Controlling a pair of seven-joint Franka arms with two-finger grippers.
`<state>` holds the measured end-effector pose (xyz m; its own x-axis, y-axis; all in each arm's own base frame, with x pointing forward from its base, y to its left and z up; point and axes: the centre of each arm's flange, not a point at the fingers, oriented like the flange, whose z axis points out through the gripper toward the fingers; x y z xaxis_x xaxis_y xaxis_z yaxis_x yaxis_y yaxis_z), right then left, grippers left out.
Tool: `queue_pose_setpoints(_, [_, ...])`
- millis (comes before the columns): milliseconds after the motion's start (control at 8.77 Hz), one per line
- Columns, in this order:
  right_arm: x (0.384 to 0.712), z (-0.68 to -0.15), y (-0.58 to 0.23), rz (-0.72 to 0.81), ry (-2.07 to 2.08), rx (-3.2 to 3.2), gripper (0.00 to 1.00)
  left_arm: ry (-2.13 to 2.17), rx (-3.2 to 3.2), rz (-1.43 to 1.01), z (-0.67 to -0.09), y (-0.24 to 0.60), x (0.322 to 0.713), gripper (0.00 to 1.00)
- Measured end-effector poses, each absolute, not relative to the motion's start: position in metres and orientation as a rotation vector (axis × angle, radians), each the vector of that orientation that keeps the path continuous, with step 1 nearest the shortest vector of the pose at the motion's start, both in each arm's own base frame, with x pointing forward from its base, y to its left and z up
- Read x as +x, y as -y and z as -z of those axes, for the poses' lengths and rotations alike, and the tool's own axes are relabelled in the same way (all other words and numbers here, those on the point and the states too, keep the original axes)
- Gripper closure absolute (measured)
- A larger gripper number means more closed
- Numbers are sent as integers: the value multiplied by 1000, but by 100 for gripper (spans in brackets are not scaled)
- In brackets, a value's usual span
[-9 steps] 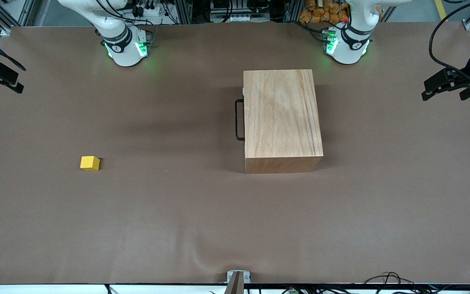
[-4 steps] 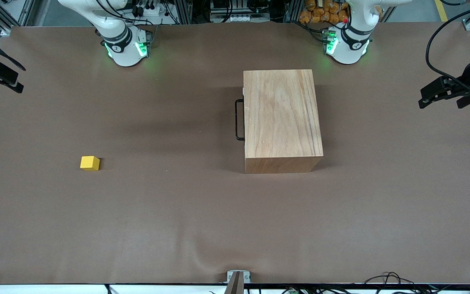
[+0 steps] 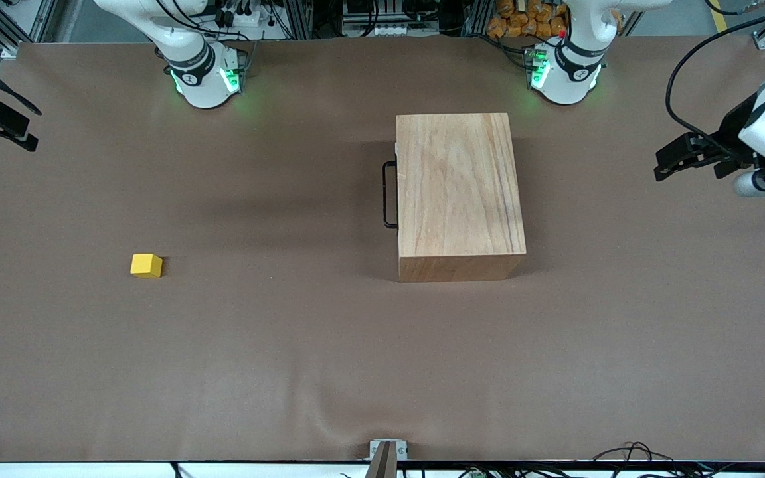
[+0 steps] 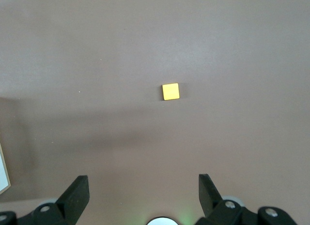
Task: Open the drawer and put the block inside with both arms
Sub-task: 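Move the left gripper over the box toward the black drawer handle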
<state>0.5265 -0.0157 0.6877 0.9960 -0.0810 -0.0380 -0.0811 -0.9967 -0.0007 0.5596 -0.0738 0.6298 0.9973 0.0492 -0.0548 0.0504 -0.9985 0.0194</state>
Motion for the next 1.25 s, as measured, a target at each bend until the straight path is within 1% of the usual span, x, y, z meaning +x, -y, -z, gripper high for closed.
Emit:
queue_pose_setpoints(342, [526, -688, 16, -60, -129, -3136, 0, -42, 3125, 124, -617, 116, 559, 0])
queue_pose_setpoints(570, [526, -688, 17, -61, -130, -3136, 0, -65, 3137, 161, -603, 171, 554, 0])
queue_pose_setpoints(798, [527, -688, 17, -61, -131, -3136, 0, -68, 3147, 172, -589, 237, 553, 0])
queue_pose_setpoints(1026, [527, -688, 17, -61, -131, -3136, 0, -158, 3162, 179, -553, 329, 548, 0])
queue_pose_setpoints(1254, [527, -688, 17, -61, -131, -3136, 0, -191, 3143, 113, -520, 406, 536, 0])
